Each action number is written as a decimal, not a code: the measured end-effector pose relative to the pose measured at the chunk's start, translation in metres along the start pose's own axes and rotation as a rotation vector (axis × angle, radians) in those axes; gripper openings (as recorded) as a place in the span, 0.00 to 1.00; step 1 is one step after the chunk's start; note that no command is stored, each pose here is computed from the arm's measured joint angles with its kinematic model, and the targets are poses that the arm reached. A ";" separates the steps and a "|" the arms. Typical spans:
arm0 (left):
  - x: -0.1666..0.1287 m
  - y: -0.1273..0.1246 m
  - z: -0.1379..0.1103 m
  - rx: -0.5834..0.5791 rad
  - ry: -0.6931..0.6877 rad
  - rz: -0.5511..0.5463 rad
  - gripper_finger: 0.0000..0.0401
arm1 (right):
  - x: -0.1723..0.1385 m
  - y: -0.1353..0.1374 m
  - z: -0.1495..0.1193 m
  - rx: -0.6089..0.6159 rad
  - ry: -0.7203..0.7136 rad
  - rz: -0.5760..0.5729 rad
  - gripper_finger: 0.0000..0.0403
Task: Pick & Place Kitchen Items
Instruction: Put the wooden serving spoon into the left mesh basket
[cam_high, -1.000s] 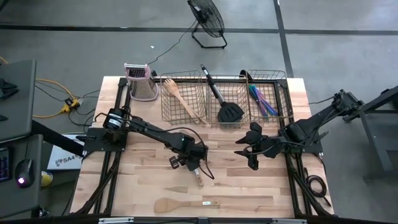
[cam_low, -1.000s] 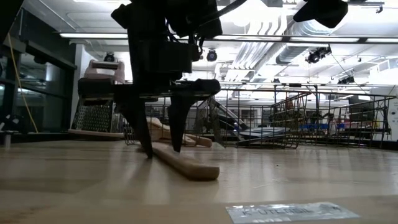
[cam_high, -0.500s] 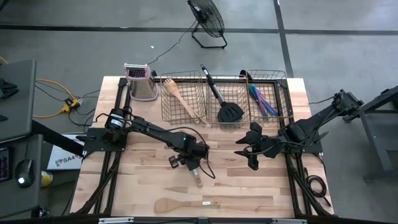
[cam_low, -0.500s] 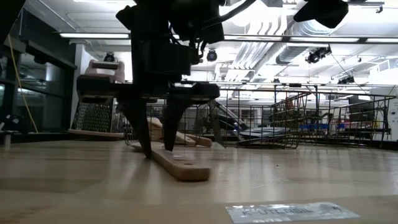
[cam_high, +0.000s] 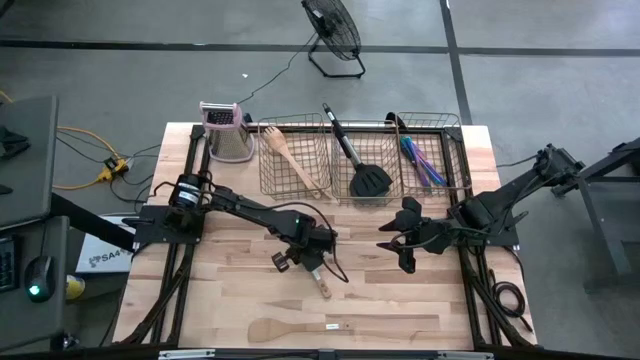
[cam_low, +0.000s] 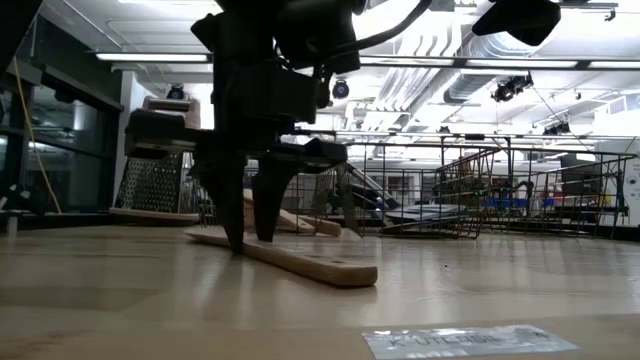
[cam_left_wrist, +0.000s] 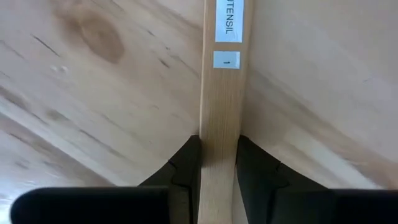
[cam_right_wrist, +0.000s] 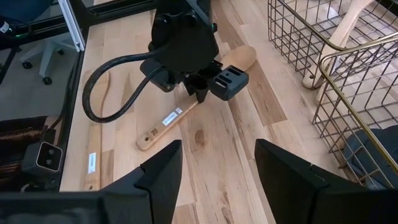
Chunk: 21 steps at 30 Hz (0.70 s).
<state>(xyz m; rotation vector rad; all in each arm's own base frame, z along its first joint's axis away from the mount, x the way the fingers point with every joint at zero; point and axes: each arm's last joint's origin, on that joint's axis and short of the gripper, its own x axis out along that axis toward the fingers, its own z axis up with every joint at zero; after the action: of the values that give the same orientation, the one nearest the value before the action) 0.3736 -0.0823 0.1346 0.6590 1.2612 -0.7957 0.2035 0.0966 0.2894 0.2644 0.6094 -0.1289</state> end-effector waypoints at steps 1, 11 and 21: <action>-0.004 -0.001 0.000 -0.012 -0.005 -0.004 0.18 | 0.000 0.000 0.000 0.000 0.000 0.000 0.48; -0.032 -0.016 -0.005 -0.153 -0.024 -0.100 0.18 | 0.000 -0.001 -0.001 -0.003 0.009 -0.006 0.48; -0.078 -0.036 0.008 -0.188 -0.149 -0.058 0.18 | 0.000 -0.001 -0.001 -0.003 0.011 -0.008 0.48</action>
<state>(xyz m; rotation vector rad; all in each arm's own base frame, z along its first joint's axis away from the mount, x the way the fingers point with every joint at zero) 0.3395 -0.0972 0.2128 0.4055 1.2064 -0.7491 0.2028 0.0962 0.2880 0.2597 0.6215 -0.1342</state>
